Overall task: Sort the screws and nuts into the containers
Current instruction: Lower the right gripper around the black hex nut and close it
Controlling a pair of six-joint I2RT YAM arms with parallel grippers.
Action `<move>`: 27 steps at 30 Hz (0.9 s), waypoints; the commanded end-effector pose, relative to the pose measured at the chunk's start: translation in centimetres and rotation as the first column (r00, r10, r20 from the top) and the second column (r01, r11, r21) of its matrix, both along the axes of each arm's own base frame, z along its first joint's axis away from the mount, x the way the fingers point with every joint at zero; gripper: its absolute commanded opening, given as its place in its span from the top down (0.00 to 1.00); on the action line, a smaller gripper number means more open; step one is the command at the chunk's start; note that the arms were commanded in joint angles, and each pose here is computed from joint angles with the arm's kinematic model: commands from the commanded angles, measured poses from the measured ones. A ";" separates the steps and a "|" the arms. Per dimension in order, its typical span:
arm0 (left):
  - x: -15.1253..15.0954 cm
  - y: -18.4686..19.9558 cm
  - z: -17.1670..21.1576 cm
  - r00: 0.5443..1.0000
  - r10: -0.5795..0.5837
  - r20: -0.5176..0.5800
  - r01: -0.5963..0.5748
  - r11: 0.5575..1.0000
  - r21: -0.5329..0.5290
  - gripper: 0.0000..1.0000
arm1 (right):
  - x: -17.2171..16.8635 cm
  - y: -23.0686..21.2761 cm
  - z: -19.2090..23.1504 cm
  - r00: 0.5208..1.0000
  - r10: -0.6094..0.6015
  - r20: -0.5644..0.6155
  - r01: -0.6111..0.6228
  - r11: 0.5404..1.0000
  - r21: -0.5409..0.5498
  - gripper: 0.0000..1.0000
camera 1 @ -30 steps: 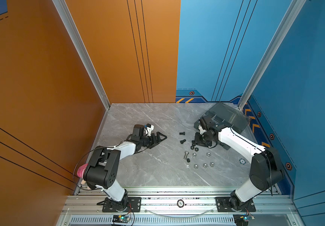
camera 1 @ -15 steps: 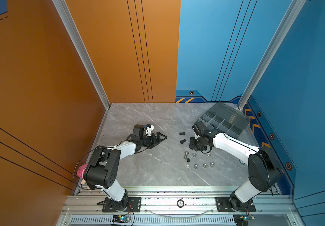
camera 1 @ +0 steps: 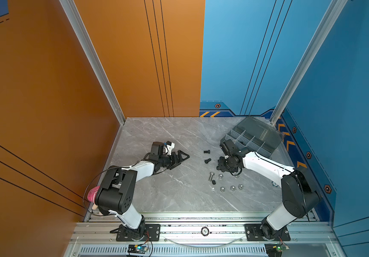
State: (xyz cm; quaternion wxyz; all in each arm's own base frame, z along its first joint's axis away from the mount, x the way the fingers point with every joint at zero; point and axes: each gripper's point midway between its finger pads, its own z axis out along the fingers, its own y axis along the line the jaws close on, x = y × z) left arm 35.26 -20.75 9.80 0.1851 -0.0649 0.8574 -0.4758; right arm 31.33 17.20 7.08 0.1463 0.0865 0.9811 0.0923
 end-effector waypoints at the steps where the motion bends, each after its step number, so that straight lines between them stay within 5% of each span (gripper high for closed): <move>1: 0.3 -0.3 0.2 1.000 -0.006 0.010 0.006 1.000 0.023 0.02 | -0.7 -1.9 0.0 0.999 -0.041 -0.008 0.041 0.998 -0.045 0.61; 27: 0.2 -0.5 -0.1 1.000 -0.015 -0.004 0.015 0.999 0.051 0.02 | 1.3 -2.1 -2.8 0.998 -0.054 -0.044 0.051 0.998 -0.047 0.61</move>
